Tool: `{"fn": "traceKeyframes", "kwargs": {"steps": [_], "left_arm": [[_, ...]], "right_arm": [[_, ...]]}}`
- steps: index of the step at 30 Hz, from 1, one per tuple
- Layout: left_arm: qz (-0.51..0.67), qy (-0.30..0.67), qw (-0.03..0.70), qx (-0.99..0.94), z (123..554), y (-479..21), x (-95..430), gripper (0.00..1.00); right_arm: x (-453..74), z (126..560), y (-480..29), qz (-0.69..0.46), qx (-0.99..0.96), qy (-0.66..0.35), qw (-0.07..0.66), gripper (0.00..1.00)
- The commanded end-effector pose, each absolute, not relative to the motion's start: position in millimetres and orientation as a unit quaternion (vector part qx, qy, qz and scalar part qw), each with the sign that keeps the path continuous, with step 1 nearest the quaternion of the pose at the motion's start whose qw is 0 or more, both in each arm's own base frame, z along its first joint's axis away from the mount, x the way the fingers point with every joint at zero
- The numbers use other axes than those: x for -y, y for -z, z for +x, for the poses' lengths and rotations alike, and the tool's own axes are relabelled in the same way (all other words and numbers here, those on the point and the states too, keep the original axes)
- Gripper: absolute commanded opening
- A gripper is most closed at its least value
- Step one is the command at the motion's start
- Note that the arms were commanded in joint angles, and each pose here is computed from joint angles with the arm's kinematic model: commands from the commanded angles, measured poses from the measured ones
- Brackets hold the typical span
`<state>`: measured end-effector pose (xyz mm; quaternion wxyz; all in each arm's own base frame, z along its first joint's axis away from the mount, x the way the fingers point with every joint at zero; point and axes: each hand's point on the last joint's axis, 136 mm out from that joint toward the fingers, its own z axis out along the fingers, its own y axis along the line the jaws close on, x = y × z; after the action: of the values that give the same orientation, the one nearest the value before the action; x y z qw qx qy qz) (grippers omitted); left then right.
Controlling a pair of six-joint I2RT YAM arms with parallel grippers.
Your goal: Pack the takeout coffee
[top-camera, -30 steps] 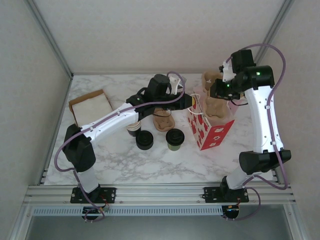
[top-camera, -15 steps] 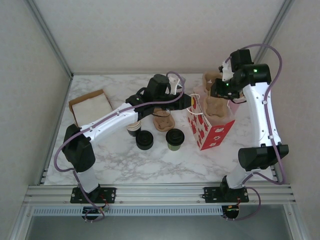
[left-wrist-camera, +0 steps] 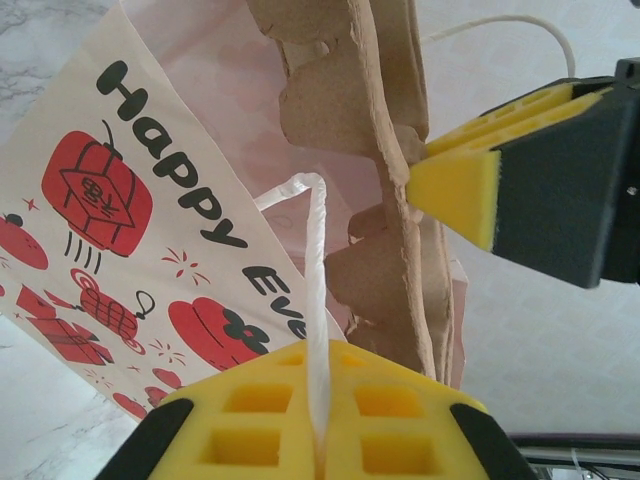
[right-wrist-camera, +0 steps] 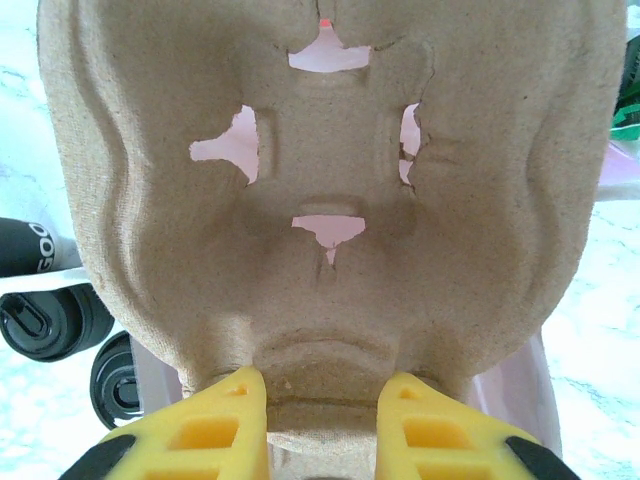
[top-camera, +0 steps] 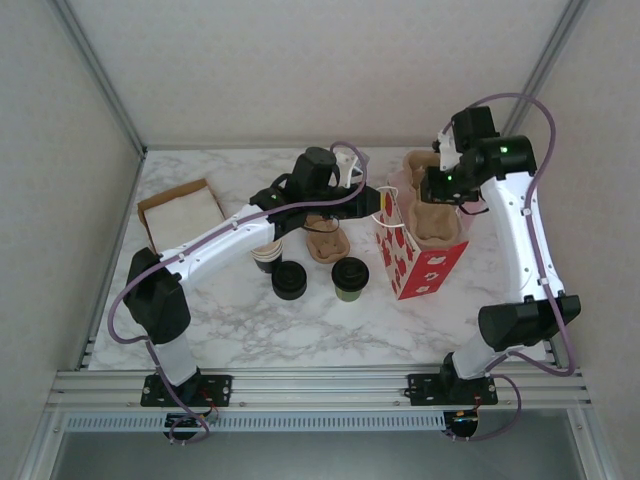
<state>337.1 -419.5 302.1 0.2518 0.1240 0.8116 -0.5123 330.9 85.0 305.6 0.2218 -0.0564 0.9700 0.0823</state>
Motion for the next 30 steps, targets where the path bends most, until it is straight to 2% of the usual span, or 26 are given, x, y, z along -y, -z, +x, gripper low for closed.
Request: {"fn": "traceKeyframes", "kwargs": {"steps": [1, 30], "left_arm": [[0.132, 0.520, 0.268, -0.800, 335, -322, 413, 0.00], [0.123, 0.516, 0.272, -0.803, 335, -324, 410, 0.00]], "right_arm": [[-83, 324, -311, -0.075, -0.967, -0.055, 0.236, 0.21], [-89, 321, -278, -0.094, -0.979, -0.008, 0.182, 0.20]]}}
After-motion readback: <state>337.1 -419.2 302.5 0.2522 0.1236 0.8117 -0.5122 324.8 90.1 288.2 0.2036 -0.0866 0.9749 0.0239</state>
